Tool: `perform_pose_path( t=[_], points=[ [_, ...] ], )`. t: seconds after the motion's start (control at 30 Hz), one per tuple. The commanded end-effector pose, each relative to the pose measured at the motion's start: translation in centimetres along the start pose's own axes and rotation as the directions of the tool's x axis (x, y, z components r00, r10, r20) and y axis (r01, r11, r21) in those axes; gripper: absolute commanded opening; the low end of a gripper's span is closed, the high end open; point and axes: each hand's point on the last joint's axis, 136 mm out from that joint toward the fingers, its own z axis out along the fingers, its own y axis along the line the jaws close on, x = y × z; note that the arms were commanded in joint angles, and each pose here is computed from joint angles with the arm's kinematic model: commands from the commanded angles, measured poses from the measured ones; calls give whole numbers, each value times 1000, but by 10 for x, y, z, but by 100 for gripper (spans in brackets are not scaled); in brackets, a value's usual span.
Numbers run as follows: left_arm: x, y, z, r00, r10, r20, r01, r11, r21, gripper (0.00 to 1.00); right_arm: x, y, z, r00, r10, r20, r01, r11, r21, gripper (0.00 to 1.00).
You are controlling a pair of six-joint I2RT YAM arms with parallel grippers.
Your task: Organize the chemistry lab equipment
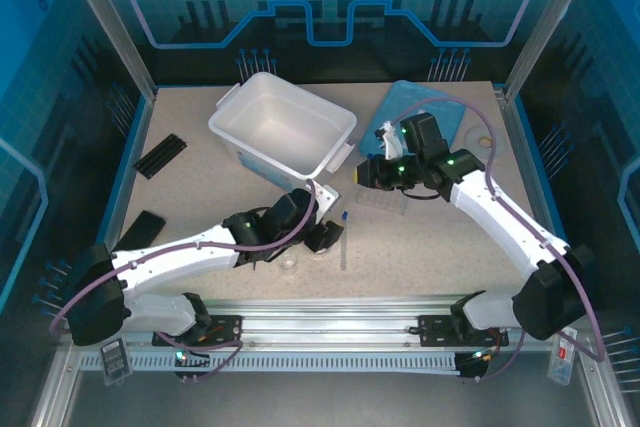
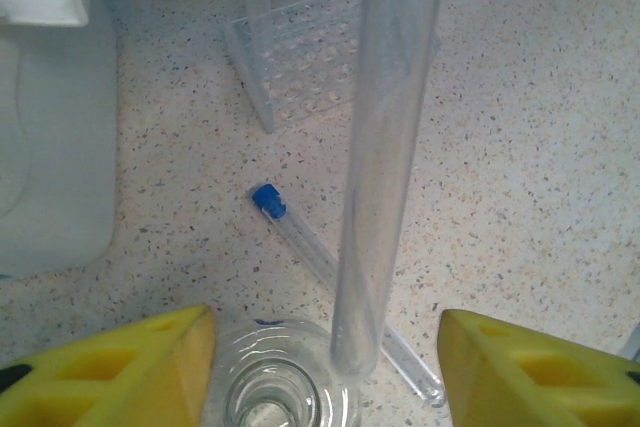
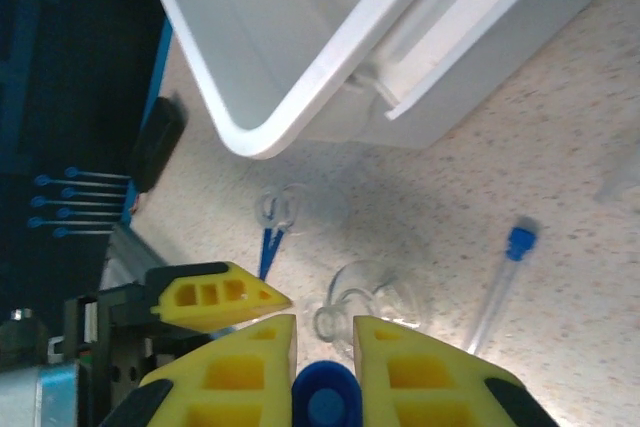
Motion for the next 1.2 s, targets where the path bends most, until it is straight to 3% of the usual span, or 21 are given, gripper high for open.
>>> perform_pose_path(
  t=[0.0,0.23,0.57,0.87,1.17],
  points=[
    [-13,0,-10,998,-46,51,46,999,-1,64,-14,-13,-23,995,-40,95,28,991,130,16],
    [-11,11,-11,995,-87,49,90,995,-41,68,-28,-16,-43,967,-146,209,77,949,307,16],
    [-8,19,-16,992,-112,55,116,991,-68,70,-37,-24,-46,896,-347,276,141,813,565,16],
    [-4,24,-20,990,-131,54,135,987,-84,70,-41,-41,-34,871,-392,295,121,755,645,17],
    [-1,27,-22,989,-137,51,141,986,-91,71,-42,-56,-11,881,-382,278,112,741,662,17]
  ],
)
